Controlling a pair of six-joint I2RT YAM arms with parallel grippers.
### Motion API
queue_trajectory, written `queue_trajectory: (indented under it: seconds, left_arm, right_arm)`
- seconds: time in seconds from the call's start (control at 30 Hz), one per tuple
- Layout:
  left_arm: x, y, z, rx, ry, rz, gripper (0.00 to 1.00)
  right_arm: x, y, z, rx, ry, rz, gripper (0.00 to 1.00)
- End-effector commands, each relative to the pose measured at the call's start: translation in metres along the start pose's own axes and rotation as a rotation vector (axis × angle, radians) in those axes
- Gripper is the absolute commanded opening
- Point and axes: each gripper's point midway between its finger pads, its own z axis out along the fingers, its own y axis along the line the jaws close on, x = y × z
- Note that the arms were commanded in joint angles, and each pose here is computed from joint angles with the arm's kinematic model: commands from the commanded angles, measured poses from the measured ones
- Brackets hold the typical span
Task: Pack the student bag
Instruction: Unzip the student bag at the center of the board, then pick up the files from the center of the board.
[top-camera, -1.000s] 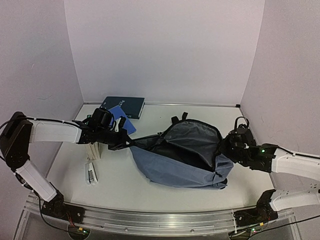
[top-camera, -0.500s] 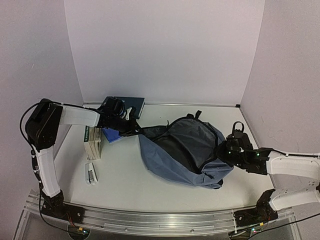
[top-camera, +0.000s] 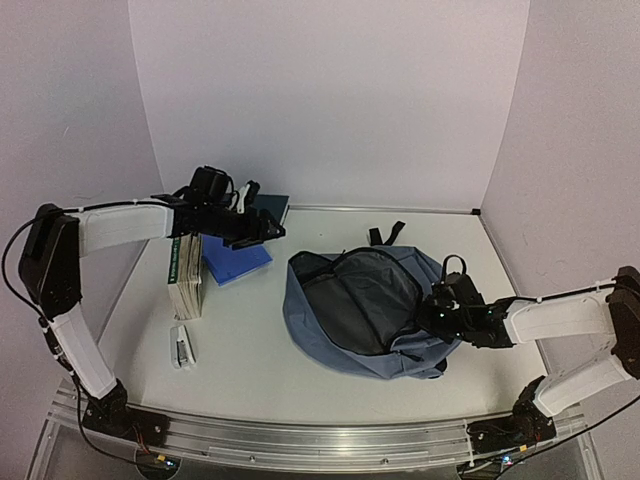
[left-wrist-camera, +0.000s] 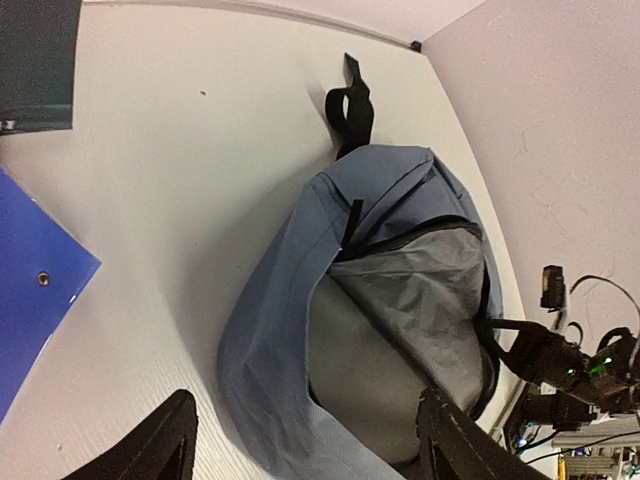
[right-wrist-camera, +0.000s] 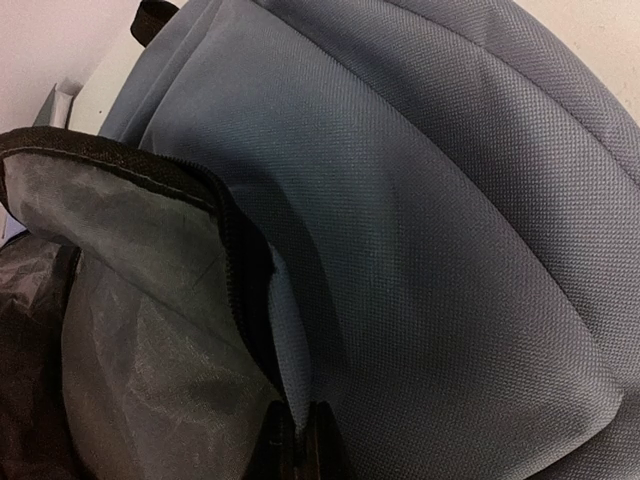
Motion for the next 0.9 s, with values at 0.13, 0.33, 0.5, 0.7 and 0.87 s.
queue_trajectory:
  seconds: [0.13,0.33,0.5,0.7,0.87]
  left_arm:
    - [-0.011,-0.002,-0.059,-0.138,-0.044,0.008,0.84]
    - [-0.03,-0.001,-0.061,-0.179,-0.049,0.06,0.85]
    - [-0.051,0.009,-0.055,-0.262,-0.066,0.12,0.86]
    - [-0.068,0.02,-0.038,-0.318,-0.056,0.173,0.86]
    - [-0.068,0.056,-0.014,-0.455,-0.005,0.172,0.86]
  right_arm:
    - [-0.016,0.023,-0.006,-0.058,-0.042,-0.07,0.28]
    - [-0.028,0.054,-0.037,-0.204,-0.057,-0.177,0.69]
    - [-0.044,0.069,-0.054,-0.214,-0.085,-0.256,0.89]
    - [-0.056,0.075,-0.054,-0.145,-0.096,-0.324,0.96]
    - [-0.059,0.081,-0.052,-0.134,-0.093,-0.344,0.98]
